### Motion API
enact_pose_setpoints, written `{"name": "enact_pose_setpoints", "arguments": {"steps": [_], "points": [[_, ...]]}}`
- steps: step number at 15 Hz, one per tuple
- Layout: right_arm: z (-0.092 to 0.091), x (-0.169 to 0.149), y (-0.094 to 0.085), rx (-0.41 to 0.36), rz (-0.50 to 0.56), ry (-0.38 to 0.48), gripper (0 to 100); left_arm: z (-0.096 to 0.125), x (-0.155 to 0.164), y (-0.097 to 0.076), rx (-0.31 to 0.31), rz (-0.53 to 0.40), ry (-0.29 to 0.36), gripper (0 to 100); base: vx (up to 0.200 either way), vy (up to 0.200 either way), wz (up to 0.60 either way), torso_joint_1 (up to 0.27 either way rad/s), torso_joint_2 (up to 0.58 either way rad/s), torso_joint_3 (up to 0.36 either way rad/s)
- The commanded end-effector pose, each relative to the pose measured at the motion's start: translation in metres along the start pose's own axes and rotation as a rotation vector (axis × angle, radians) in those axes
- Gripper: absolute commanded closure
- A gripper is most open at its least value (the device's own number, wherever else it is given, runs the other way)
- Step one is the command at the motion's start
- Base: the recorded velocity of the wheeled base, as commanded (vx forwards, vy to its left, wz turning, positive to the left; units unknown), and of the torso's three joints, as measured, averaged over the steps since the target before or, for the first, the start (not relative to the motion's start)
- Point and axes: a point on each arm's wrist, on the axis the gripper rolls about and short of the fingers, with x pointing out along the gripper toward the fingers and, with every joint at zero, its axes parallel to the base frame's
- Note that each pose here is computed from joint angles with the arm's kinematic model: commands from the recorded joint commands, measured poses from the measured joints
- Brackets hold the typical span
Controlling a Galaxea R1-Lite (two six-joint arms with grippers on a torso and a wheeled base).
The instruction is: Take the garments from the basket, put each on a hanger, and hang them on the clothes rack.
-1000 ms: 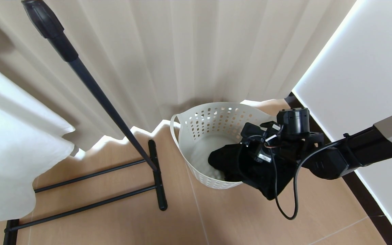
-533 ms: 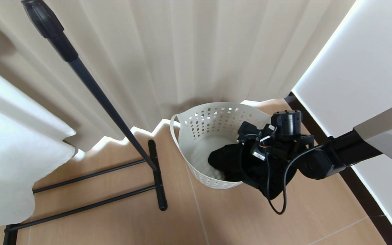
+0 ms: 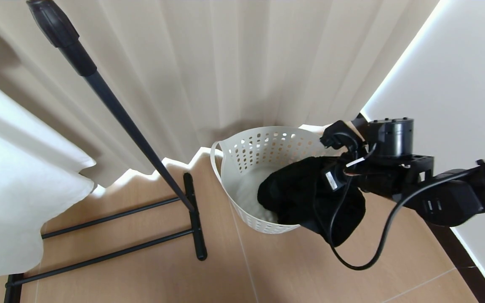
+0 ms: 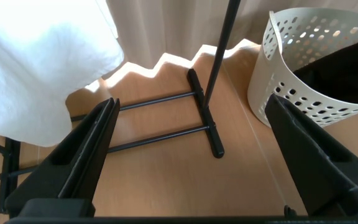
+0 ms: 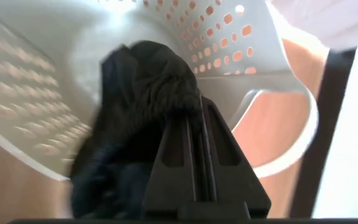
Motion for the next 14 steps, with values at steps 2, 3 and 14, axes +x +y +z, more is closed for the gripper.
{"name": "enact_pose_setpoints", "arguments": {"steps": [2, 3, 14], "points": [[0.054, -0.12, -0.014, 0.312, 0.058, -0.254, 100, 0.0, 0.0, 0.0, 0.0, 0.0, 0.001, 0, 0.0, 0.0, 0.0, 0.0, 0.0, 0.0], [0.058, -0.138, -0.018, 0.355, 0.065, -0.305, 100, 0.0, 0.0, 0.0, 0.003, 0.0, -0.001, 0, 0.0, 0.0, 0.0, 0.0, 0.0, 0.0], [0.041, -0.157, -0.018, 0.43, 0.121, -0.371, 100, 0.0, 0.0, 0.0, 0.004, -0.004, -0.001, 0, 0.0, 0.0, 0.0, 0.0, 0.0, 0.0]]}}
